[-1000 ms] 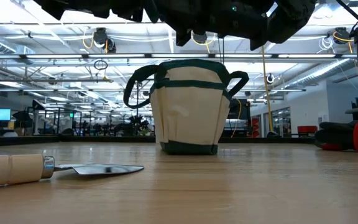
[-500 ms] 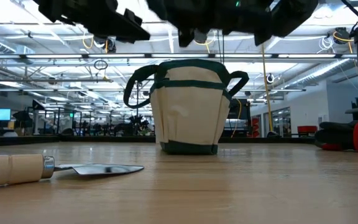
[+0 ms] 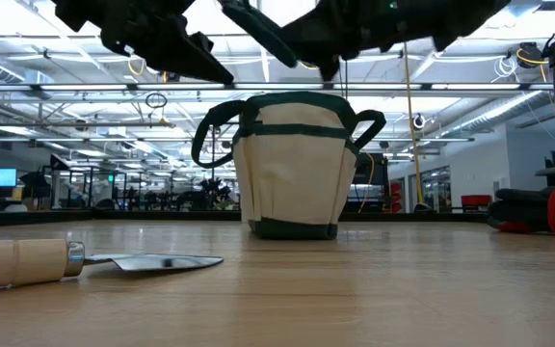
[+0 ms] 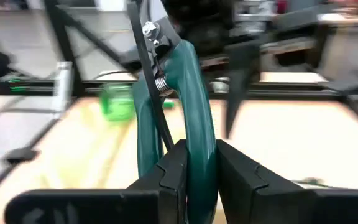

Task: Pick & Place Garden tools in Gardening bag
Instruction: Put the green shear scissors into the gardening bag

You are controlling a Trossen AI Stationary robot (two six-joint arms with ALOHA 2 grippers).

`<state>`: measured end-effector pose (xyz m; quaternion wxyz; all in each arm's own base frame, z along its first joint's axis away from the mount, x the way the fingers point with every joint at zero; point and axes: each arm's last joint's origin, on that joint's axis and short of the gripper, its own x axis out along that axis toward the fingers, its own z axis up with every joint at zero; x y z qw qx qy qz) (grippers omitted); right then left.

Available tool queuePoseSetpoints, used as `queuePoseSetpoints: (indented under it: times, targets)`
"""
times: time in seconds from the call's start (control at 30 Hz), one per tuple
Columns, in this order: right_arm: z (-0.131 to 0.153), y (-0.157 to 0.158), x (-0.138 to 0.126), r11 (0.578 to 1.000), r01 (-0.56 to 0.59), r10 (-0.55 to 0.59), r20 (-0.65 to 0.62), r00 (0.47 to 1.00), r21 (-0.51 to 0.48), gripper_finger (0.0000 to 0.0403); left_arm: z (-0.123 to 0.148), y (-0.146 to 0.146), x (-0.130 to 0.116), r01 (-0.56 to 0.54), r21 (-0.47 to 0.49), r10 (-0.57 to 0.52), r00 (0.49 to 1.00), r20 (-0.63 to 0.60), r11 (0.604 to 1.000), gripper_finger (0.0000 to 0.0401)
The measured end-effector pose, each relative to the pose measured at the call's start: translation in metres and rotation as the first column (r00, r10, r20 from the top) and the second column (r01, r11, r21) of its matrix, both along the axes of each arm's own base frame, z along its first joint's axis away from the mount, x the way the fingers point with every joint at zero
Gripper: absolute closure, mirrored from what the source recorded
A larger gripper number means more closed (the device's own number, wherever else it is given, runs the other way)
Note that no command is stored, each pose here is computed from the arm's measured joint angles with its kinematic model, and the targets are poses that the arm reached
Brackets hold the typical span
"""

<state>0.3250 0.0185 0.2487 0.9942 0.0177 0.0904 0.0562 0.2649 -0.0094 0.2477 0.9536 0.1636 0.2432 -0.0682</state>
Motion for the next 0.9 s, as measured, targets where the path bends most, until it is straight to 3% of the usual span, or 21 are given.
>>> queuePoseSetpoints:
  times: [0.3,0.73,0.9]
  targets:
    - [0.013,0.005,-0.020,0.954,0.286,-0.291,-0.061,0.955,-0.087,0.0345,0.000,0.003,0.000,-0.101,0.009,0.101,0.995,-0.001,0.995,0.0270]
    - [0.012,0.023,-0.025,0.963,0.250,-0.259,-0.084,0.962,-0.104,0.0344,-0.010,0.010,-0.008,-0.347,0.100,0.356,0.929,-0.096,0.932,0.0270]
    - [0.010,0.029,-0.027,0.956,0.264,-0.277,-0.103,0.955,-0.128,0.0344,-0.013,0.011,-0.011,-0.386,0.129,0.401,0.908,-0.122,0.914,0.0270]
